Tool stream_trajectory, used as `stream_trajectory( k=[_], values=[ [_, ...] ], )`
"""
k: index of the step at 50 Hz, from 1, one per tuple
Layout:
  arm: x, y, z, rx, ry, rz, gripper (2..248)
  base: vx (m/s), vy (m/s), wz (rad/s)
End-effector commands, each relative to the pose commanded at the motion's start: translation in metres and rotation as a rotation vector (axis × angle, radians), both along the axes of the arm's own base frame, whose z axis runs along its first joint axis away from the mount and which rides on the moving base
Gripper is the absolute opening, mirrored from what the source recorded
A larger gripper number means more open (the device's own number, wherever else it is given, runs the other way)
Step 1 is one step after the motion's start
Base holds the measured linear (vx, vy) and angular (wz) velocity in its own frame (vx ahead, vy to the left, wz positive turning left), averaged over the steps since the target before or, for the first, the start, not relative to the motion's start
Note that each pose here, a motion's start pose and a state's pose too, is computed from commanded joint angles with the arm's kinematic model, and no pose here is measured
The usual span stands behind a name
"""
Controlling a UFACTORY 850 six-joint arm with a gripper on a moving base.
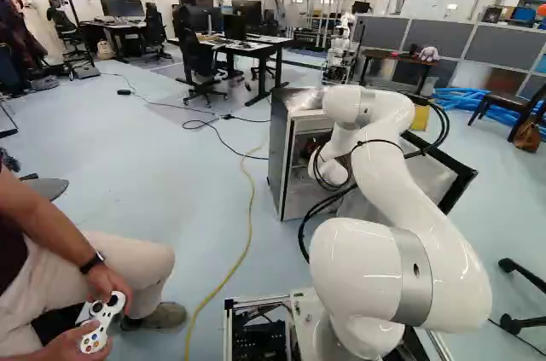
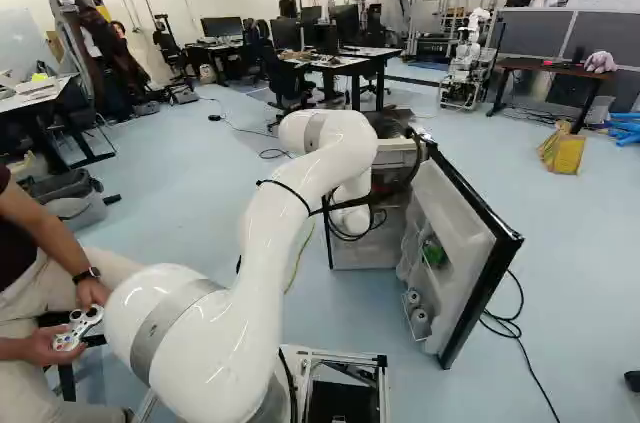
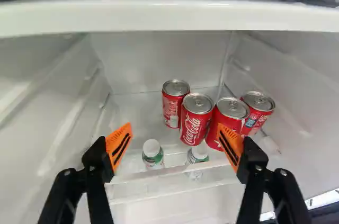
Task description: Grab a drink from the fridge
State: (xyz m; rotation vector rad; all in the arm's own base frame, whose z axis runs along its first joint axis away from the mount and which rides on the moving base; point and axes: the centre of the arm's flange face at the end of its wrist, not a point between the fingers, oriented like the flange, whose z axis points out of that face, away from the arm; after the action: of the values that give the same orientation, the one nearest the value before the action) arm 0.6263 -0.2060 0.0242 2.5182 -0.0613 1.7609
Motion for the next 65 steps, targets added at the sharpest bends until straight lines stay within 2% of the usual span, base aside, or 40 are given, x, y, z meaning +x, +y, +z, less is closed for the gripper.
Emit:
stream_trajectory(
  k=[1,2,6,7,12,13,18,54,55,59,60,65],
  values=[
    [0.0,0.0,0.0,0.0,0.0,0.0,222,0.0,0.0,0.0],
    [0.0,0.0,0.0,0.0,0.0,0.0,210,0.0,0.0,0.0],
    [0.0,0.0,0.0,0.0,0.0,0.0,210,0.0,0.0,0.0],
    [0.0,0.0,0.0,0.0,0.0,0.0,198,0.0,0.0,0.0],
    [0.0,0.0,0.0,0.0,0.0,0.0,198,0.0,0.0,0.0],
    [0.0,0.0,0.0,0.0,0.0,0.0,186,0.0,0.0,0.0],
    [0.0,0.0,0.0,0.0,0.0,0.0,180,0.0,0.0,0.0],
    [0.0,0.0,0.0,0.0,0.0,0.0,182,0.0,0.0,0.0],
    [0.0,0.0,0.0,0.0,0.0,0.0,171,0.0,0.0,0.0],
    [0.0,0.0,0.0,0.0,0.0,0.0,171,0.0,0.0,0.0],
    [0.0,0.0,0.0,0.0,0.0,0.0,158,0.0,0.0,0.0],
    [0.0,0.0,0.0,0.0,0.0,0.0,158,0.0,0.0,0.0]
  ],
)
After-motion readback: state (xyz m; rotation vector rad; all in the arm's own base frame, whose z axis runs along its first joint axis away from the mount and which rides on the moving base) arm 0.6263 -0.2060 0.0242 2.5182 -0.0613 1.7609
